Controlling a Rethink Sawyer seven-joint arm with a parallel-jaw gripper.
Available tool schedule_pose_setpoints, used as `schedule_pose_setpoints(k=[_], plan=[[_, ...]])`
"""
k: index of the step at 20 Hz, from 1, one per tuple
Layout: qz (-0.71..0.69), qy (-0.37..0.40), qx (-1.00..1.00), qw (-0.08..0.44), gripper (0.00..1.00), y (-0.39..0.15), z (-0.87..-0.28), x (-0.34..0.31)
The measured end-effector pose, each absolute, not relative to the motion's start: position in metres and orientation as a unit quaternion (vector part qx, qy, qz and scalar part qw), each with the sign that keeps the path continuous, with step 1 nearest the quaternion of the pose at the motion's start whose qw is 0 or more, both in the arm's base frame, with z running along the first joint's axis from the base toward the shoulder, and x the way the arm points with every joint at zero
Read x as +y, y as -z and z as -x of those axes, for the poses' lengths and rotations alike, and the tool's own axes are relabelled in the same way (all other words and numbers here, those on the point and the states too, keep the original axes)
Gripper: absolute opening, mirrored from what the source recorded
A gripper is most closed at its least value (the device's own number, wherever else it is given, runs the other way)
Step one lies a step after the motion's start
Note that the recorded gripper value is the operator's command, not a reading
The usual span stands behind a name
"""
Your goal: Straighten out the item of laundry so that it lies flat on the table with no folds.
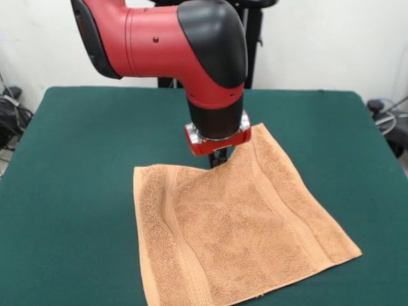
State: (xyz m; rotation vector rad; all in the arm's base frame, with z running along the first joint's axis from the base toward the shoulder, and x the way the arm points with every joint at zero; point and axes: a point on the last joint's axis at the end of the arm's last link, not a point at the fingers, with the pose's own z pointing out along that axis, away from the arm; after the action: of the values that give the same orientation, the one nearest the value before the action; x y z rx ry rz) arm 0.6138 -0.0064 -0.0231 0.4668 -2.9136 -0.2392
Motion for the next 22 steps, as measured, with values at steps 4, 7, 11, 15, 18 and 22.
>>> schedule_pose_setpoints(k=[4,7,11,15,18,22], plan=[[-0.156,0.082,-0.980,0.091,0.00,0.0233,-0.6140,-0.0060],[-0.156,0.083,-0.980,0.092,0.00,0.0248,-0.6131,-0.0050],[-0.158,0.083,-0.979,0.094,0.00,0.0271,-0.6113,-0.0019],[-0.161,0.082,-0.979,0.094,0.00,0.0257,-0.6122,0.0016],[-0.163,0.080,-0.979,0.091,0.00,0.0225,-0.6142,0.0031],[-0.164,0.079,-0.979,0.091,0.00,0.0219,-0.6146,0.0036]])
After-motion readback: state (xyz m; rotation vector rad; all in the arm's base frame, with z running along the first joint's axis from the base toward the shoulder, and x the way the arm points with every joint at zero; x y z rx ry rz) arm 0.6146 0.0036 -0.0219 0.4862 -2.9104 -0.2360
